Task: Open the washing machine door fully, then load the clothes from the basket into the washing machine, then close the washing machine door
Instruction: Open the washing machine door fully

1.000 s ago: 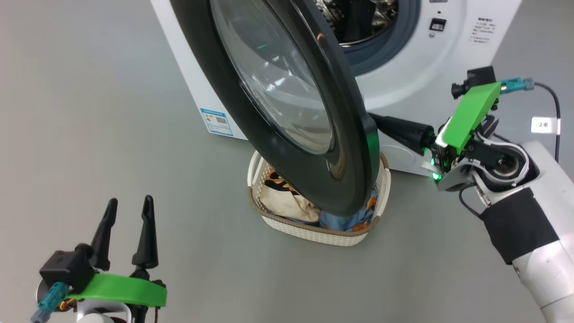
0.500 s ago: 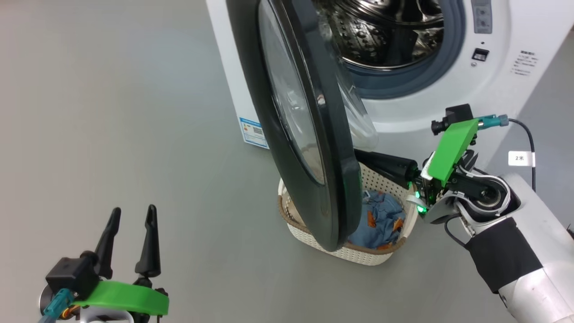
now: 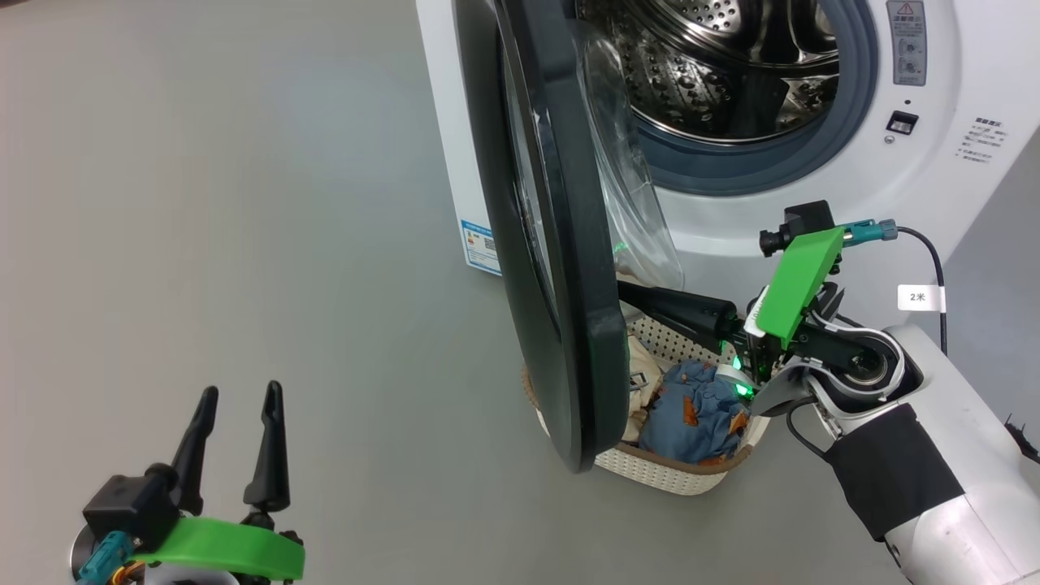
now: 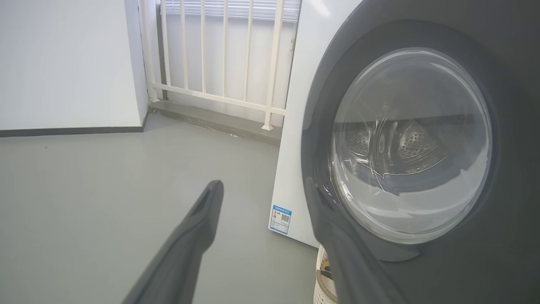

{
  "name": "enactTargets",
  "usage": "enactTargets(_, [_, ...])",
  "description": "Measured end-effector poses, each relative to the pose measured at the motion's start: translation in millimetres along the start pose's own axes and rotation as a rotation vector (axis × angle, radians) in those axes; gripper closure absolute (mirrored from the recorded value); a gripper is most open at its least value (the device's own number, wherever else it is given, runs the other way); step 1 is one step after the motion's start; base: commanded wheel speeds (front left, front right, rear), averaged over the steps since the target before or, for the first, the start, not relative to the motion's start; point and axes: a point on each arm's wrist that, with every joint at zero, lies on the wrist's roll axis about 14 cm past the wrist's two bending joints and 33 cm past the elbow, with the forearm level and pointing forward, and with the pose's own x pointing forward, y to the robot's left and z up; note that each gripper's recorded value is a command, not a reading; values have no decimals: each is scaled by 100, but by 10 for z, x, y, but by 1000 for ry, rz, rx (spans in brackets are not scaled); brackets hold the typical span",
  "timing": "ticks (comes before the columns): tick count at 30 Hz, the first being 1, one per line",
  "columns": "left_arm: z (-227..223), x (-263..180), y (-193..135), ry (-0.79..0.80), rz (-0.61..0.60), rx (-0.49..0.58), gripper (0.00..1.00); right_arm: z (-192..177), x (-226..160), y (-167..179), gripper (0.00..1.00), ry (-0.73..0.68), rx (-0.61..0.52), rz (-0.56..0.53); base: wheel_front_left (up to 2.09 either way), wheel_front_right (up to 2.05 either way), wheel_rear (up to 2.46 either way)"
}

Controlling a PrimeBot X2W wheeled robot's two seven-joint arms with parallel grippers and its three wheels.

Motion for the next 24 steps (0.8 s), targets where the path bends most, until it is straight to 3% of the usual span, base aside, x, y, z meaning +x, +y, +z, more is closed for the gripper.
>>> enactTargets(18, [-43,143,-318,3,-96,-13,0,48,-338,-16,100,-90,5,-17,0,0,0])
enactTargets(19, [-52,147,-342,5,-103,-14,0,57,-364,-5,89,-97,0,-18,0,0,0])
enactTargets(21, [-95,140,-387,16,-116,-17,0,88,-421,31,56,-116,-17,-18,0,0,0])
enactTargets(22, [-110,144,-417,20,-125,-18,0,107,-452,46,21,-128,-26,-19,0,0,0])
enactTargets(23, [-115,155,-453,21,-136,-19,0,127,-484,62,0,-141,-36,-20,0,0,0])
enactTargets(24, [-121,165,-489,22,-147,-20,0,143,-517,80,0,-153,-44,-19,0,0,0])
